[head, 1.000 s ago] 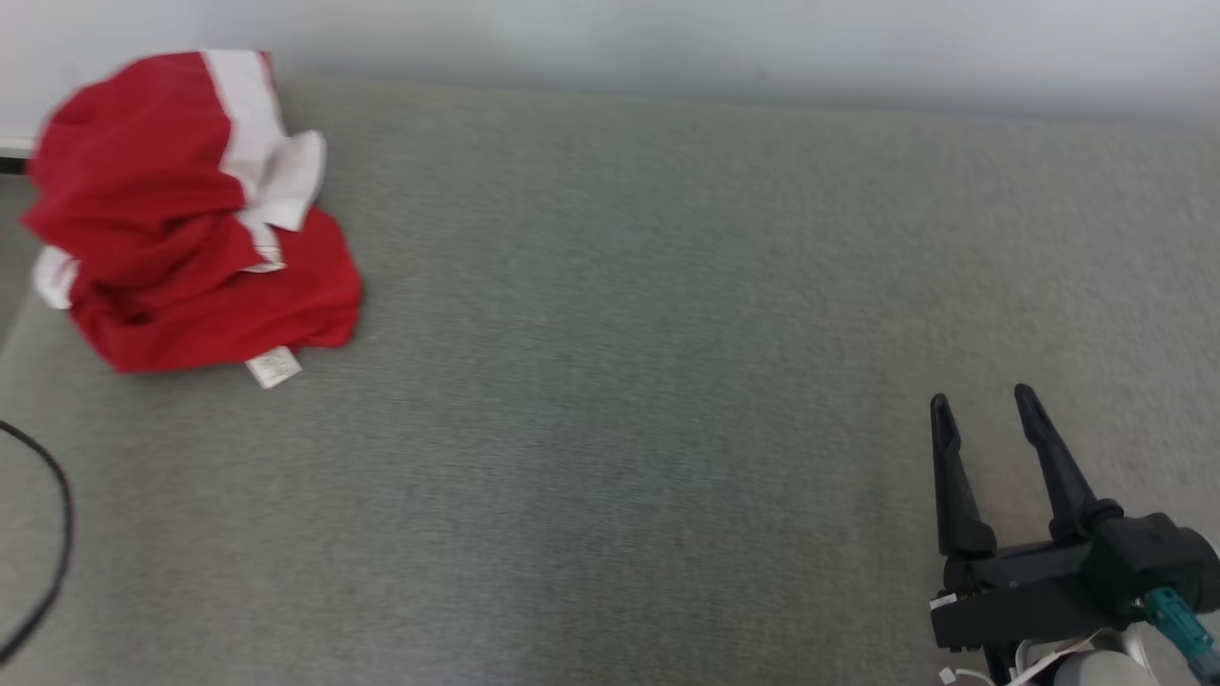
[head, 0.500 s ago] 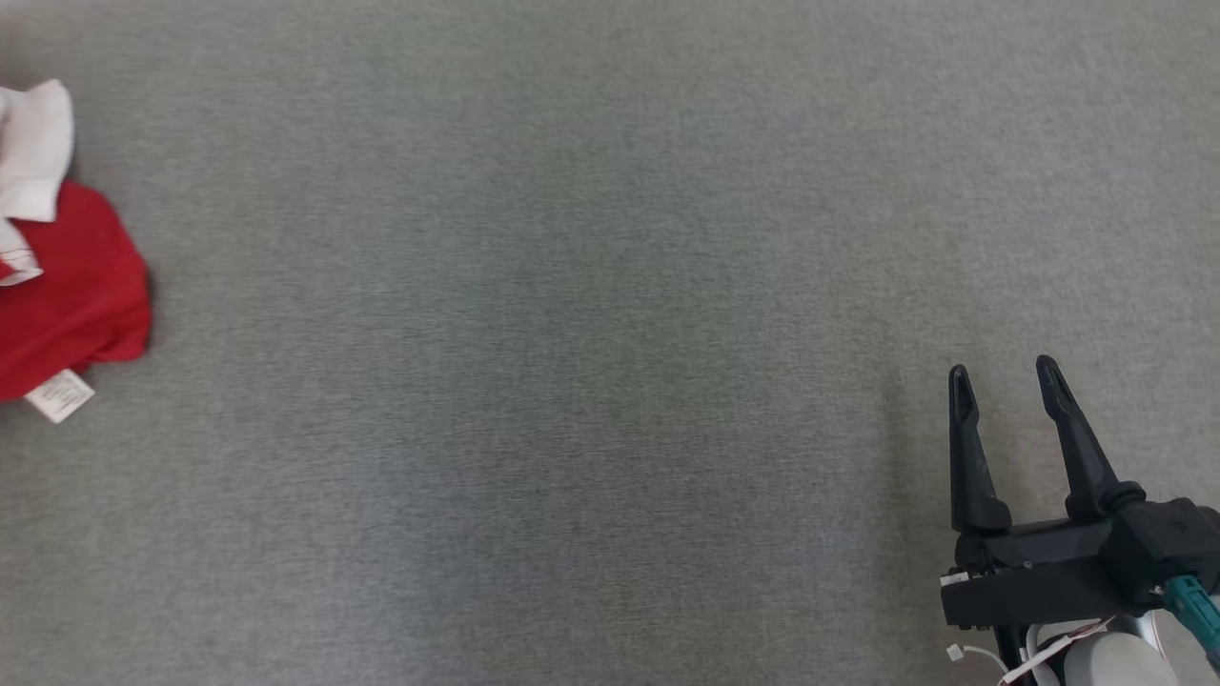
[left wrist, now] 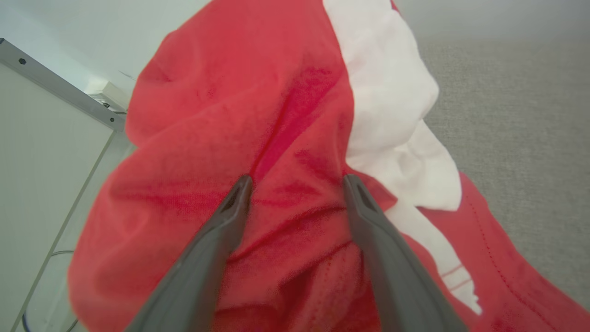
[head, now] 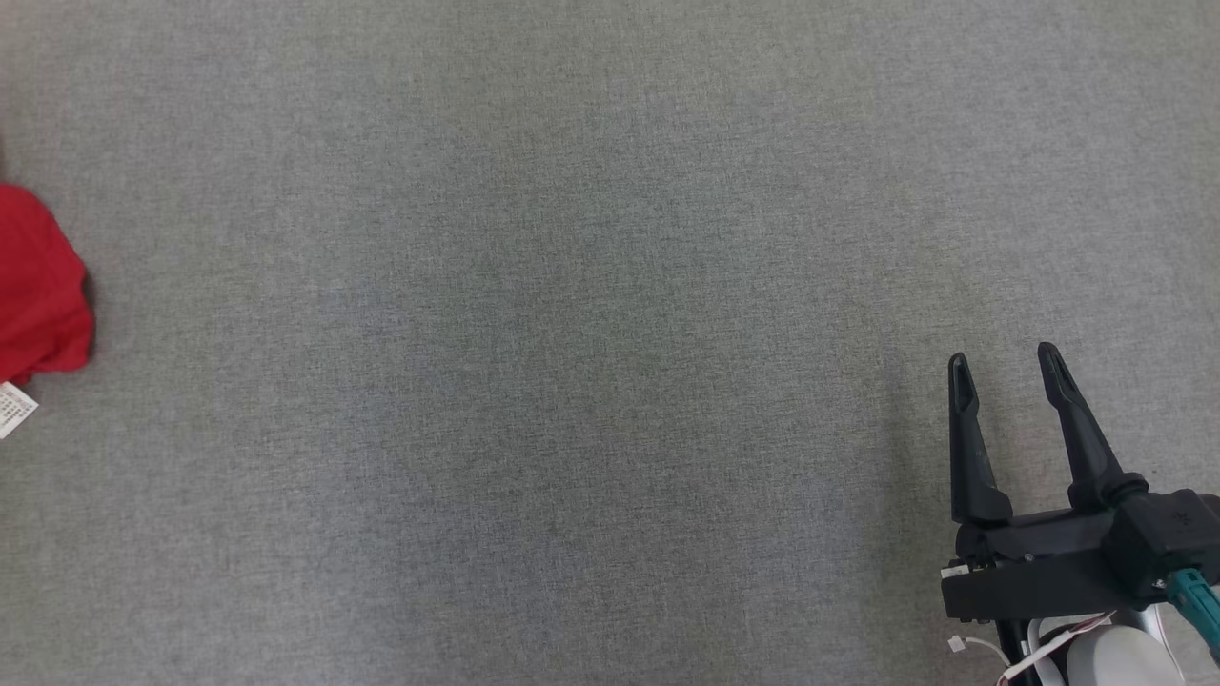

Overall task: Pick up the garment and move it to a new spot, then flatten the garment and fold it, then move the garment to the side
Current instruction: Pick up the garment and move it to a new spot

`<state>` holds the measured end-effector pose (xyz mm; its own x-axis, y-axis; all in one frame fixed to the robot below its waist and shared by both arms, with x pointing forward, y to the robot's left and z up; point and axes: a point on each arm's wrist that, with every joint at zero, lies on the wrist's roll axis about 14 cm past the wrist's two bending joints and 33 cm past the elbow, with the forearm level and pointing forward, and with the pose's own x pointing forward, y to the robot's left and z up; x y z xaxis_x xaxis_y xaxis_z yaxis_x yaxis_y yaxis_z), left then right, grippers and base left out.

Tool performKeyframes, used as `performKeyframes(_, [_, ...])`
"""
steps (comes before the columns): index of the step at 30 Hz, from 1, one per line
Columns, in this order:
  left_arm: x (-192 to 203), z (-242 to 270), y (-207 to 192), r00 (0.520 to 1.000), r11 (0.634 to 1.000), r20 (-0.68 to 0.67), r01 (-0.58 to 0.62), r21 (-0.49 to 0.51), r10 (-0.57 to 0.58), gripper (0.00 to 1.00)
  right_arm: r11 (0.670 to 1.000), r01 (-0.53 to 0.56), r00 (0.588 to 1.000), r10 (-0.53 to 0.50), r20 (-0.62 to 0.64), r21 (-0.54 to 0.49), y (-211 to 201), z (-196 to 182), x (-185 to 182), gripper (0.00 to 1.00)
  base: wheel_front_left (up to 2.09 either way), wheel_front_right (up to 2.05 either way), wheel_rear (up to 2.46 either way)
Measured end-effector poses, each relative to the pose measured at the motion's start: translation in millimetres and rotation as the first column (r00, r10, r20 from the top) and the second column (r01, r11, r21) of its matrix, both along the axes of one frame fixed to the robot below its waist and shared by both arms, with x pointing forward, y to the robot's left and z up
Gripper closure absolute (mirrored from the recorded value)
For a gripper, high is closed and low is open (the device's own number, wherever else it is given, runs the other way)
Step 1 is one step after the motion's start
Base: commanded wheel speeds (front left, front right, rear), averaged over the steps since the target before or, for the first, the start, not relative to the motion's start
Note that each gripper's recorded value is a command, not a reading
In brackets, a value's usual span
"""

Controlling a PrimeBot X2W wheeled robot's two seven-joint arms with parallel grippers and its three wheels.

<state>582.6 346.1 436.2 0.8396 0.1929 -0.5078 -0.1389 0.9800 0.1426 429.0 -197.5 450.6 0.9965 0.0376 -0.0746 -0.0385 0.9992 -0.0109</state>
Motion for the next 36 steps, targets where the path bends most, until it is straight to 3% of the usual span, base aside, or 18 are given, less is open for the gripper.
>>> performKeyframes(1, [-1,-4,0,1.000,1.000,-0.013,-0.003,-0.002,0.003,0.01,1.000,-0.001,1.000,0.001,0.000,0.000,0,0,0,0.00,0.00,0.00,0.00])
performKeyframes(2, [-3,-8,0,1.000,1.000,-0.028,-0.003,-0.003,0.003,0.43,1.000,0.000,1.000,0.000,0.001,-0.001,0,0,0,0.00,0.00,0.00,0.00])
performKeyframes(3, [-4,-11,0,0.999,1.000,-0.036,-0.004,-0.004,0.004,0.93,1.000,0.000,1.000,0.000,0.001,-0.001,0,1,0,0.00,0.00,0.00,0.00])
performKeyframes(4, [-5,-13,0,0.999,1.000,-0.036,-0.004,-0.002,0.004,1.00,1.000,0.000,1.000,0.000,0.001,-0.002,0,1,0,0.00,0.00,0.00,0.00])
performKeyframes(11, [9,37,2,0.979,0.999,0.205,0.012,0.045,-0.020,1.00,1.000,-0.004,1.000,0.004,0.022,0.000,1,9,0,0.00,0.00,0.00,0.00])
performKeyframes(16, [25,120,-8,0.889,0.993,0.448,0.049,0.105,-0.091,1.00,0.999,-0.028,0.999,0.028,0.036,0.023,11,14,-4,0.00,0.00,0.00,0.00])
performKeyframes(20, [32,196,-38,0.776,0.982,0.604,0.109,0.153,-0.180,1.00,0.998,-0.046,0.997,0.043,0.058,0.044,19,21,-7,0.00,0.00,0.00,0.00])
performKeyframes(26, [24,306,-120,0.548,0.933,0.757,0.253,0.255,-0.355,1.00,0.996,-0.041,0.996,0.035,0.087,0.074,21,32,-18,0.00,0.00,0.00,0.00])
performKeyframes(31, [-2,374,-210,0.349,0.859,0.817,0.410,0.307,-0.459,1.00,0.996,-0.013,0.995,0.004,0.104,0.088,12,39,-32,0.00,0.00,0.00,0.00])
performKeyframes(36, [-30,399,-301,0.204,0.746,0.833,0.585,0.317,-0.514,1.00,0.995,0.039,0.992,-0.049,0.114,0.091,-5,43,-47,0.00,0.00,0.00,0.00])
